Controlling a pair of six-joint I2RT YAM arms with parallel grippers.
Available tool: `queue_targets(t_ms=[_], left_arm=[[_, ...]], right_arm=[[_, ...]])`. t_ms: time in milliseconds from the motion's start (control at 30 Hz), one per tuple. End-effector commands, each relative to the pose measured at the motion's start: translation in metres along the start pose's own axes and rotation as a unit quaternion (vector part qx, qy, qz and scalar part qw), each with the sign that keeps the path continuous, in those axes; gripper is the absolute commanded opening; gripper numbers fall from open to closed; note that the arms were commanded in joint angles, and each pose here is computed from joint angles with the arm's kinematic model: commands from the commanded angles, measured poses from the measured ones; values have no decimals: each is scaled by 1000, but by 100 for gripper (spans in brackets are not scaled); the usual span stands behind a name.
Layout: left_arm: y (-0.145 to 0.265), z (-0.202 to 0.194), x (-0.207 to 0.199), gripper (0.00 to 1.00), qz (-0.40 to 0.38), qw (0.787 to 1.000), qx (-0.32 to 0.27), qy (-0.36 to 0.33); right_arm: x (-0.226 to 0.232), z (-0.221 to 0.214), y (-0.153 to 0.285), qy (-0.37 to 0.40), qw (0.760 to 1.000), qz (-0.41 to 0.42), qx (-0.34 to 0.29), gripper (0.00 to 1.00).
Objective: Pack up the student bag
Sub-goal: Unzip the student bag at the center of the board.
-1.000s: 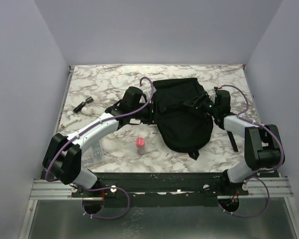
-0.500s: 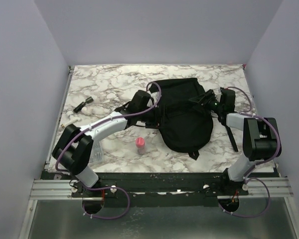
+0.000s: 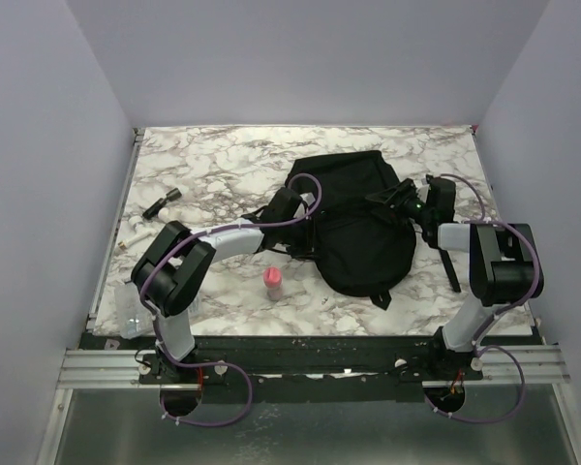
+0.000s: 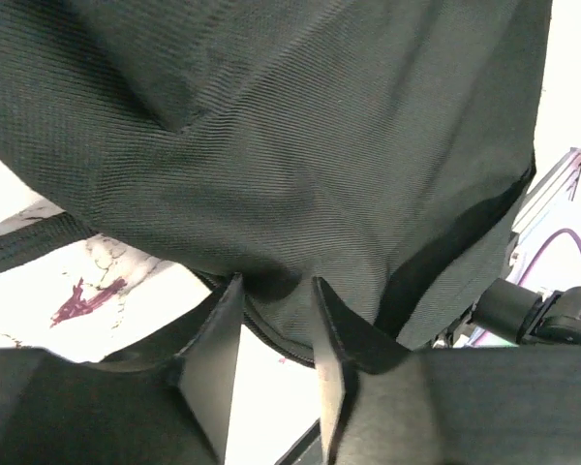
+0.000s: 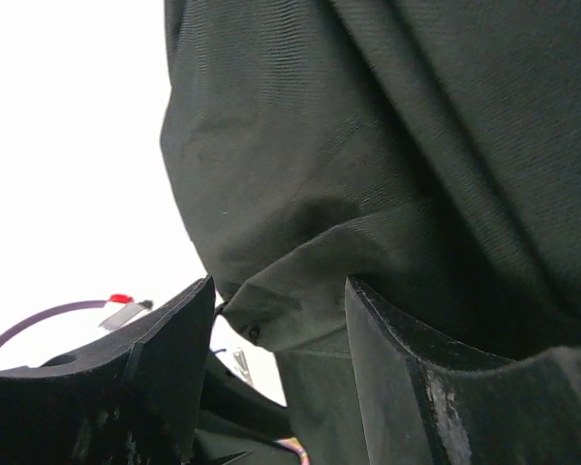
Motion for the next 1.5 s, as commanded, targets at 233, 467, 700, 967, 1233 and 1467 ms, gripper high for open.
queue_targets(t_ms=[233, 467, 700, 967, 1233, 1467], left_arm=[[-10, -8, 10, 29, 10, 1000, 2, -2], [-9, -8, 6, 29, 0, 1000, 3, -3], [-10, -8, 4, 29, -6, 1000, 3, -3], [-9, -7, 2, 30, -10, 1000, 3, -3], [-5, -15, 10, 30, 7, 1000, 1, -9], [23, 2, -22, 55, -38, 994, -33, -94]], right_arm=[[51, 11, -2, 8, 1000, 27, -8, 60], [8, -7, -22, -36, 995, -95, -5, 56], [-29, -9, -23, -52, 979, -196, -10, 55], [-24, -4, -31, -33, 982, -183, -28, 57], [12, 44, -33, -48, 991, -73, -103, 60], [0, 37, -46, -81, 992, -73, -68, 59]])
Point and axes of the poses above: each gripper's point midway between its finger pads, its own y axis back along the fingers, its own x axis along the line the jaws close on, z = x × y, the point moved 3 cm from there along y, back along the fingers, and after that the axes turned 9 degrees about -y, right-handed, at the moved point
